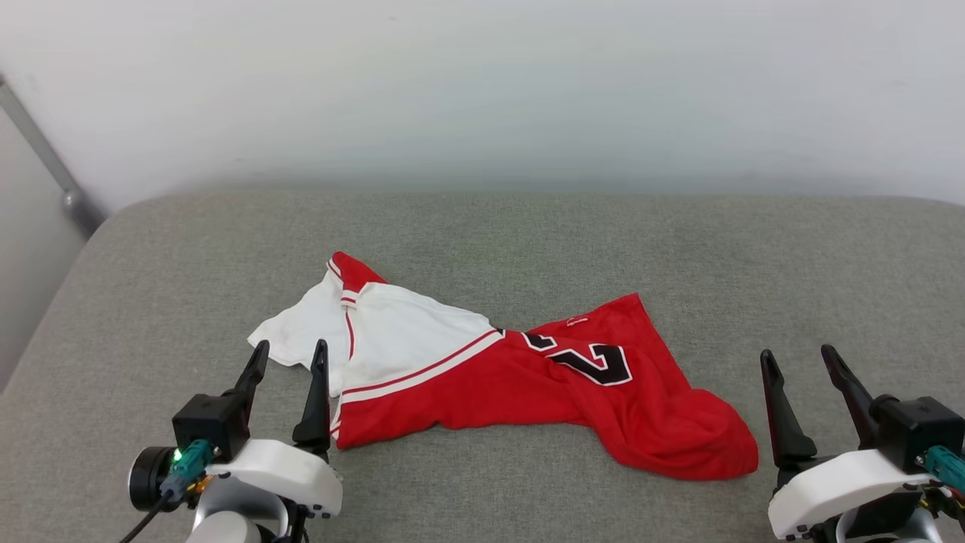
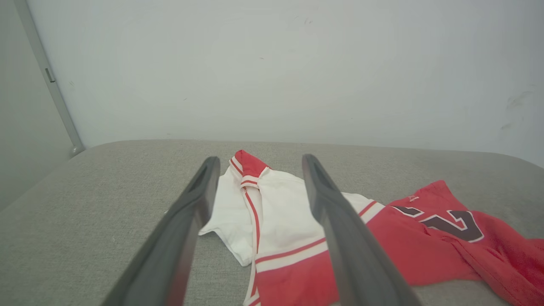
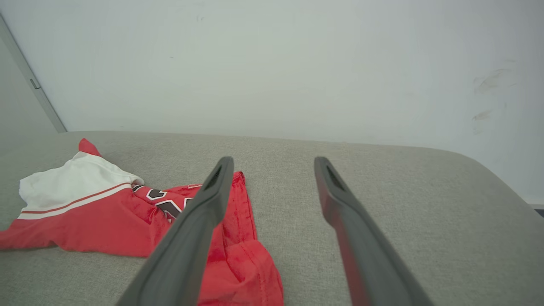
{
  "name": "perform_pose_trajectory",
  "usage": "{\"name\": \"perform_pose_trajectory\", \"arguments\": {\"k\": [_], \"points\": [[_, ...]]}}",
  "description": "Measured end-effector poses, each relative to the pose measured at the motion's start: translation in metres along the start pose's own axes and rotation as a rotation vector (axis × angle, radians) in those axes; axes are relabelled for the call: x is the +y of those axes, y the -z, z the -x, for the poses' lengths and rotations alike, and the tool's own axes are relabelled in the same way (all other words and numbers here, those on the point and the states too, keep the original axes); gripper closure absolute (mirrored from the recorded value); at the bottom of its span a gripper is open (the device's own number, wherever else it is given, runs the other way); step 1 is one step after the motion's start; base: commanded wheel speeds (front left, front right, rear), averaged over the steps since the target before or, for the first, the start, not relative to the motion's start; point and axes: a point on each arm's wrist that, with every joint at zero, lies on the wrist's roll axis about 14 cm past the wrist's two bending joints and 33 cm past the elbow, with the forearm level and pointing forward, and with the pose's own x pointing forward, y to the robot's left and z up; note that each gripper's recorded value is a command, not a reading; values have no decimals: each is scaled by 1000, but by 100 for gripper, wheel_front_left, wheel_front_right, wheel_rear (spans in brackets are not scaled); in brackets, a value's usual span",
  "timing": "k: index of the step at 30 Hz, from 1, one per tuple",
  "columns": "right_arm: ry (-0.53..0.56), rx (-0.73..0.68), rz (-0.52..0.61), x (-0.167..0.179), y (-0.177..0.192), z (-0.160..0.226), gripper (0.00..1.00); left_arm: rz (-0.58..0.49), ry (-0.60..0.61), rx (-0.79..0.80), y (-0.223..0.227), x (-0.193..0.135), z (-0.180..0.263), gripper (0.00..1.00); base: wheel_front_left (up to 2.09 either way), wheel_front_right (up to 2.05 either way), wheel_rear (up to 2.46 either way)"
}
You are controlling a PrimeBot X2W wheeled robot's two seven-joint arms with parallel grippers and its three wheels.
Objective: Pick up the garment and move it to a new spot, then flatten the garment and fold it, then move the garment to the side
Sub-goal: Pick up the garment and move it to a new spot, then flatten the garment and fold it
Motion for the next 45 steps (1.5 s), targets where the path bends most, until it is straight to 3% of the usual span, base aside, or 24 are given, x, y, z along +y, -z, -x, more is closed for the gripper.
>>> {"name": "perform_pose_trajectory", "arguments": {"k": [16, 21, 26, 35, 40, 45], "points": [[11, 40, -13, -4, 7, 4, 0, 11, 4, -28, -10, -4, 4, 0, 0, 0, 0], [93, 173, -42, -32, 39, 0, 0, 20, 9, -39, -13, -6, 1, 0, 0, 0, 0], [108, 339, -92, -37, 68, -34, 0, 33, 13, -59, -17, -7, -13, 0, 0, 0, 0], [-98, 746, -56, 17, 120, -103, 0, 55, -27, -42, -4, 4, -29, 0, 0, 0, 0], [-200, 914, 14, 43, 146, -119, 0, 47, -60, -34, 2, 17, -33, 0, 0, 0, 0], [-222, 1039, 27, 48, 172, -123, 0, 40, -86, -20, 9, 27, -33, 0, 0, 0, 0]]}}
